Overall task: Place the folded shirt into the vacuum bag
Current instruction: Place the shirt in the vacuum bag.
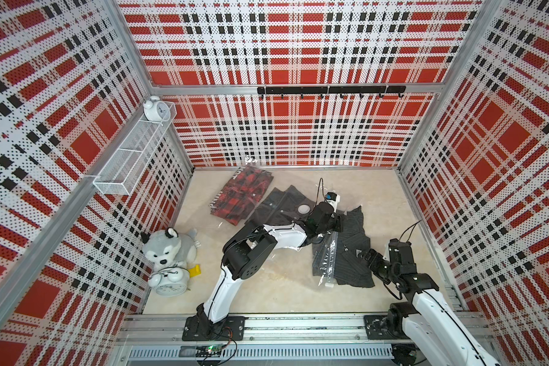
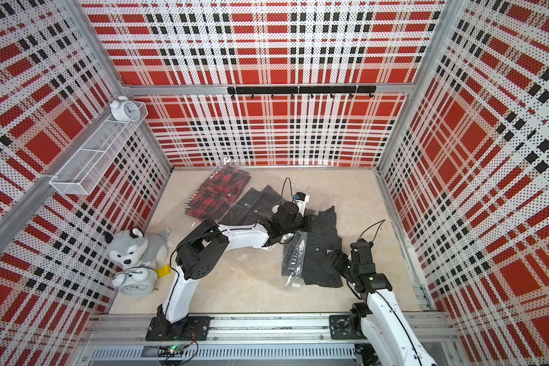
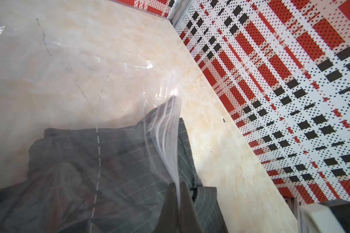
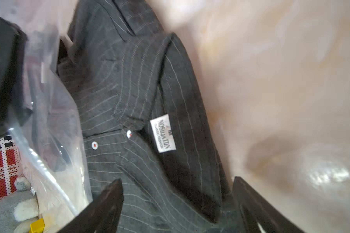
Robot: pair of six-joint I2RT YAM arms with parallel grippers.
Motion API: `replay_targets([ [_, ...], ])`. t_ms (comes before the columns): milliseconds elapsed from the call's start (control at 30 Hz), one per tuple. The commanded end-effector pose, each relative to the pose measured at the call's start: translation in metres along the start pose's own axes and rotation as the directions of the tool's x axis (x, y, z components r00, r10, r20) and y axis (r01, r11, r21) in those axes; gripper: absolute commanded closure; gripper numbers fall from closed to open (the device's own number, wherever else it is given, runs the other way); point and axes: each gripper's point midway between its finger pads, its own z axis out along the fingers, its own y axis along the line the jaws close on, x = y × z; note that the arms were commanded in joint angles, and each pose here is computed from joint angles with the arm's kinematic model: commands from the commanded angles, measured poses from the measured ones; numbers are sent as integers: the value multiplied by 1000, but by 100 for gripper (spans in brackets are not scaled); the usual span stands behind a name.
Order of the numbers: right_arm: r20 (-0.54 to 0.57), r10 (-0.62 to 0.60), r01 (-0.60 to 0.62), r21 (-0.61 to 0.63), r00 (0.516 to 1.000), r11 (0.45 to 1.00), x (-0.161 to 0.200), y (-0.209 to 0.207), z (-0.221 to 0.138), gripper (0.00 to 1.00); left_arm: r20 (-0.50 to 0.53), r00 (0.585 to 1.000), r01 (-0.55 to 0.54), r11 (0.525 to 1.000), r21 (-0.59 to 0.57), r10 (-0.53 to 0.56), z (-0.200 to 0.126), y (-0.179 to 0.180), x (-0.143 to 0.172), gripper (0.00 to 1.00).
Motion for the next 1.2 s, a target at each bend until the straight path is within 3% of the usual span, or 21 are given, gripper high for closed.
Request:
replay_targets([
  [0,-74,17,-19,-32,997,999,18,-1,11,24,23,1000,-9,999,50,8,-8,-24,-10,100],
  [133,-83,14,-19,-67,996,998,19,4,17,41,24,1000,-8,998,62,6,-10,-33,-9,100],
  [333,-69,5,-17,-185,998,983,10,29,21,81,17,1000,-9,997,73,8,-9,-40,-5,100],
  [433,-46,-5,-7,-256,999,967,0,49,13,91,16,1000,-7,998,70,6,-10,-38,-5,100],
  [767,-40,18,-33,-411,999,911,-15,93,-3,98,29,1000,-6,995,95,3,-13,-49,-15,100],
  [1167,18,83,-75,-284,996,956,-14,68,10,100,28,1000,-2,995,97,-1,-15,-48,-18,100],
])
